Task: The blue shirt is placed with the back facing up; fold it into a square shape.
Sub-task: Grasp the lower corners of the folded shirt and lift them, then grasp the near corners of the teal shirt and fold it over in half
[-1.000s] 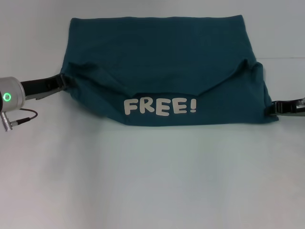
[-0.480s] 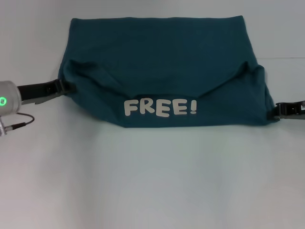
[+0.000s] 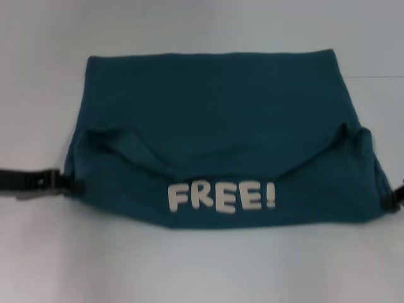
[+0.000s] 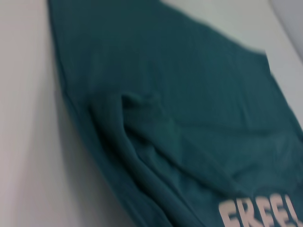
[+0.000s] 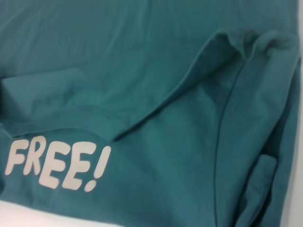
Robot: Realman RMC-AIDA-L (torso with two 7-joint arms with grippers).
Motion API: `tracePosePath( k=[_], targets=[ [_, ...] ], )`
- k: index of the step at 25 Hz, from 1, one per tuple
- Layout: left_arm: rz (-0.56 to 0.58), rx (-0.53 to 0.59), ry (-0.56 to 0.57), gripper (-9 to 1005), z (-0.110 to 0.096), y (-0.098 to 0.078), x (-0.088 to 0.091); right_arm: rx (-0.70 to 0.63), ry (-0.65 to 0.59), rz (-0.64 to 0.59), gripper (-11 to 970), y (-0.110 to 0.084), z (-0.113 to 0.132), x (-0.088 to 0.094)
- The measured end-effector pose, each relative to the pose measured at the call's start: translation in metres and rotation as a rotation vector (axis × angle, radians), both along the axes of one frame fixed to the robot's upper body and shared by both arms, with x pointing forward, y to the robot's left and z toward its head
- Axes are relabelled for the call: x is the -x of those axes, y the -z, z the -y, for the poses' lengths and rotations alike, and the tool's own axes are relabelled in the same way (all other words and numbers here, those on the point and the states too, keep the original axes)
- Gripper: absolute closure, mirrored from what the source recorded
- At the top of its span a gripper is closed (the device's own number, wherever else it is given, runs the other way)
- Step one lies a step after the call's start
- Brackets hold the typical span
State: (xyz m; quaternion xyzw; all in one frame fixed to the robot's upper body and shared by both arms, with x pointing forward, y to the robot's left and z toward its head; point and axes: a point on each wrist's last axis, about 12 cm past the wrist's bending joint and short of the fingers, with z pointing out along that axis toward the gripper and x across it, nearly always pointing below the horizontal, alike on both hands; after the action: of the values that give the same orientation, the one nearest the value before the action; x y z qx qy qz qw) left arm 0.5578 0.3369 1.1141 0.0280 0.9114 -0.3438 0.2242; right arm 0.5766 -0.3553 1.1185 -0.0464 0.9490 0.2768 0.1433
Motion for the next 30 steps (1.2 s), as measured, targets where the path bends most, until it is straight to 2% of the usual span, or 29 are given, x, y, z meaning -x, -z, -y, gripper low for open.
tracePosePath(
  k=[3,4,9,13,16,21,24,30],
  targets=[
    [-0.096,-0.002,0.093,952,-0.004,-0.004,0.02,-0.029,-0.036,-0.06,943,0.003,0.001,0.014],
    [-0.096,-0.002,0.093,952,-0.004,-0.004,0.02,-0.037,-0.045,-0.077,942,0.004,0.002,0.018],
    [-0.205,0.008,0.146,951,-0.013,-0.005,0.044,-0.07,-0.085,-0.139,940,0.008,0.007,0.037],
    [-0.281,-0.032,0.167,951,-0.017,0.001,0.053,-0.097,-0.129,-0.191,939,0.009,0.009,0.05],
    [-0.296,-0.042,0.183,951,-0.018,0.002,0.055,-0.089,-0.137,-0.23,937,0.012,0.01,0.057],
    [-0.266,-0.047,0.204,951,-0.017,-0.008,0.046,-0.156,-0.12,-0.211,935,0.008,0.014,0.061],
    [-0.251,-0.056,0.201,951,-0.015,-0.014,0.035,-0.191,-0.091,-0.168,934,0.001,0.017,0.057],
    [-0.172,-0.066,0.092,951,-0.015,-0.031,0.003,-0.237,-0.005,0.006,931,-0.016,0.017,0.029]
  ],
)
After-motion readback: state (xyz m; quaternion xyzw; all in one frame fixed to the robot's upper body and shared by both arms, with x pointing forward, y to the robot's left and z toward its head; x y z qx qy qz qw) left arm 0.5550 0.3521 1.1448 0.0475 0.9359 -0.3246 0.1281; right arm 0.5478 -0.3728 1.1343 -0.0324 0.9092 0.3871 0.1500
